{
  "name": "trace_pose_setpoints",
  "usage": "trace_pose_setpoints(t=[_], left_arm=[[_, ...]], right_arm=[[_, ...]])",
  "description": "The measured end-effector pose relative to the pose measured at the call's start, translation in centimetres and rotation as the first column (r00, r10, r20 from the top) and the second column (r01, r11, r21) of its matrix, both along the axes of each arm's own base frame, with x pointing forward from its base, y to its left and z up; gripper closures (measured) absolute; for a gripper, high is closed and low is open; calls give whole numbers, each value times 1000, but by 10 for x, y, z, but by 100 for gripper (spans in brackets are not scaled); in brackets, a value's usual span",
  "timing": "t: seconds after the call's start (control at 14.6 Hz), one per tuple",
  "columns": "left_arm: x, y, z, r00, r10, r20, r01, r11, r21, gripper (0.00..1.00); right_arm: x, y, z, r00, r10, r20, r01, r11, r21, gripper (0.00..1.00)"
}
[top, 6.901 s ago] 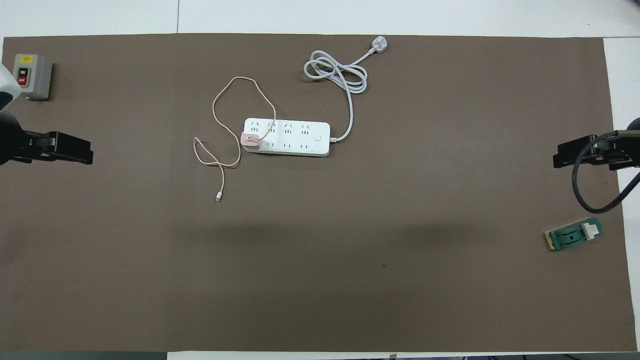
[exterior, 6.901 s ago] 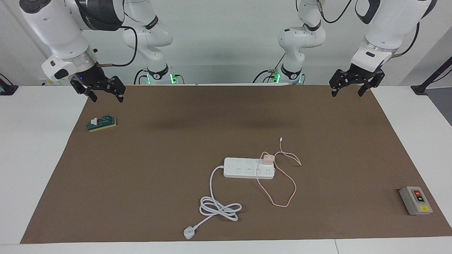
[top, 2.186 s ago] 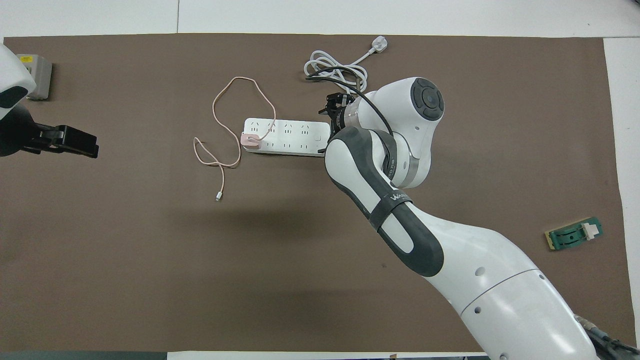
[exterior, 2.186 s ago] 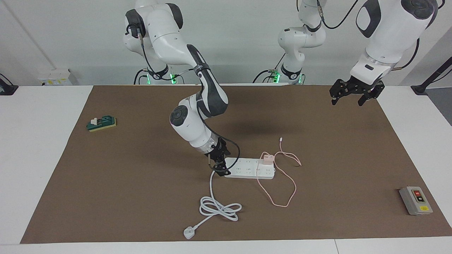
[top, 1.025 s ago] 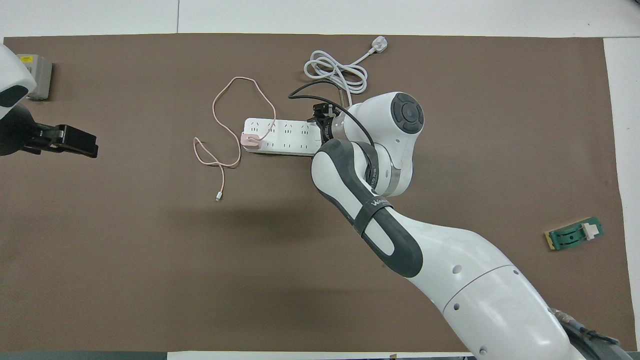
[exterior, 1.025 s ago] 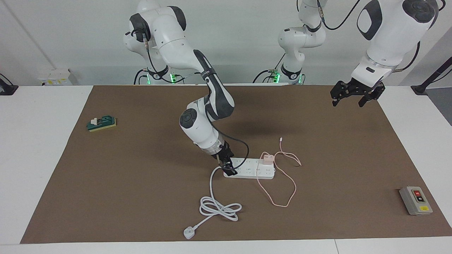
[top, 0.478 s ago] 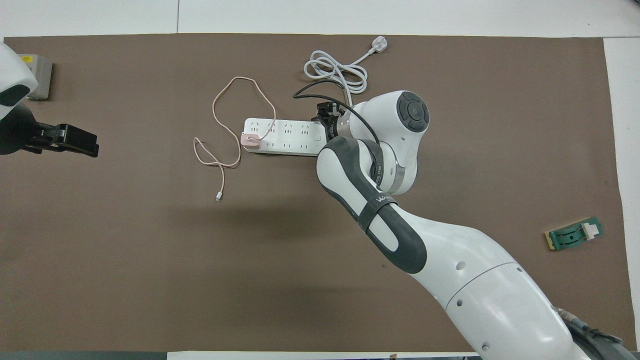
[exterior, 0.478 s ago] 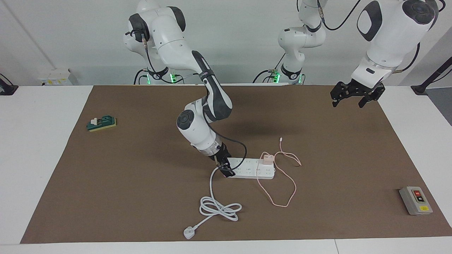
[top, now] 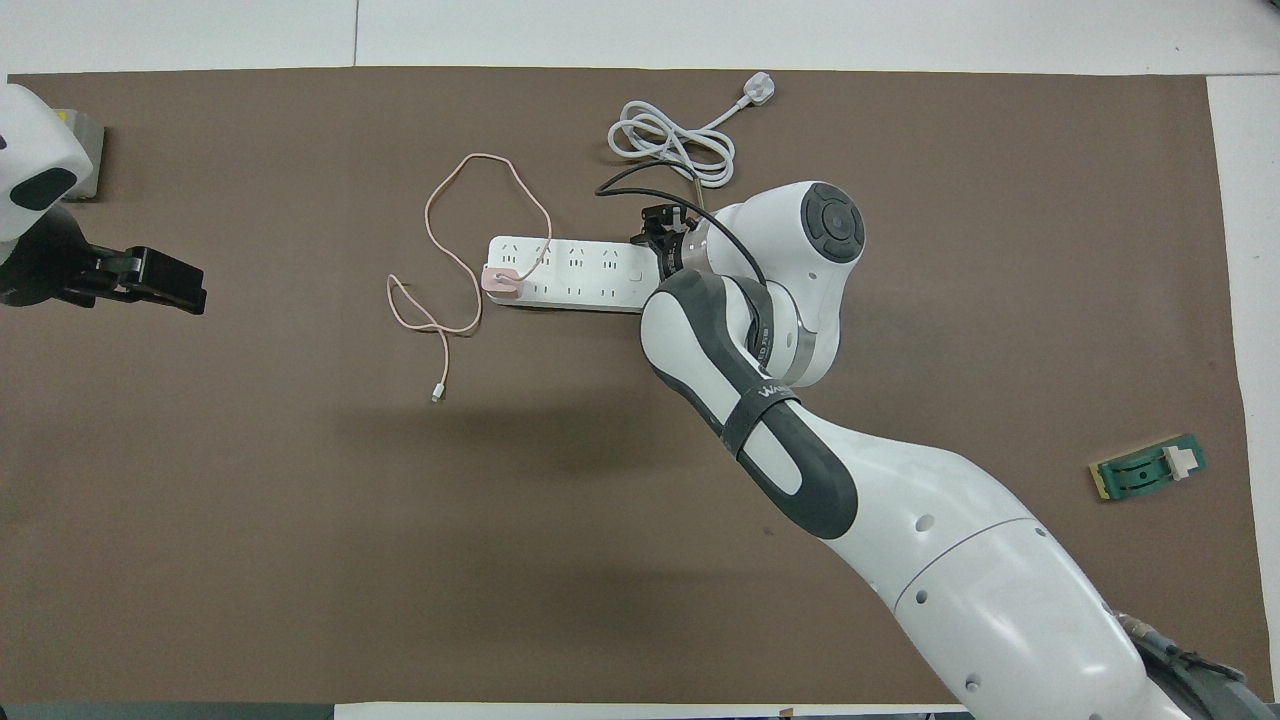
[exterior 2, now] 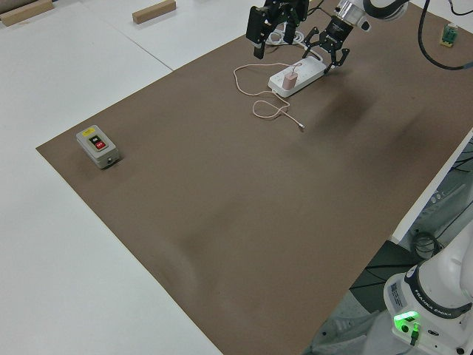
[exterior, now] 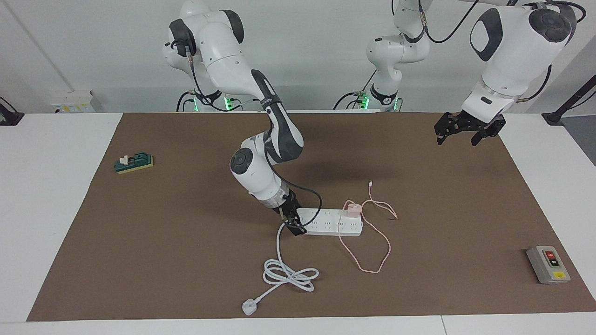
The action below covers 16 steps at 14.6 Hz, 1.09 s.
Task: Unplug charger and place it aside
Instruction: 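Reach the left gripper toward the pink charger at the strip's end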
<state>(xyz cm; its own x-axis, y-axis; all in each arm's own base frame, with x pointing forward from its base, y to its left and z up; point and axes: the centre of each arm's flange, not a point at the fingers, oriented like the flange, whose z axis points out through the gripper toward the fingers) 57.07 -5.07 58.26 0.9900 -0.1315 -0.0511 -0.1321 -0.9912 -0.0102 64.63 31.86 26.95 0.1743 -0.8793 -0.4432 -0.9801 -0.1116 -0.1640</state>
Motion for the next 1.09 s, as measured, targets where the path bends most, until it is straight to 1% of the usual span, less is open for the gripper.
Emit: trace_pose_setpoints(t=[0.14,0.27,0.34,0.48,0.61,0.75,0.82,0.96,1.09], left_arm=[[3,-3,-3,999,50,3,-50,999,1,0],[5,-7,-5,990,138,10,-138,990,4,0],[6,-10,-6,981,193,16,-193,981,4,0],[9,-25,-11,947,321,28,-321,947,3,0],[15,-51,-28,886,462,28,-462,887,9,0],[24,-76,-48,806,589,57,-591,806,29,0],[29,-86,-56,748,659,76,-662,749,23,0],[37,-97,-64,605,790,96,-794,608,-7,0],[41,-97,-66,467,879,98,-882,471,-24,0]], right_arm=[[0,-2,-1,1000,5,1,-5,1000,16,0],[0,-2,-2,1000,13,5,-13,1000,20,0],[0,-3,0,1000,12,4,-12,1000,21,4],[0,-3,-1,1000,11,3,-11,1000,22,4],[0,-4,-1,1000,9,2,-9,1000,25,4],[0,-4,-1,1000,7,1,-7,1000,28,4],[0,-4,-1,1000,6,0,-6,1000,29,4],[0,-4,-1,1000,6,0,-6,1000,29,4],[0,-4,-1,1000,5,0,-5,1000,30,4]])
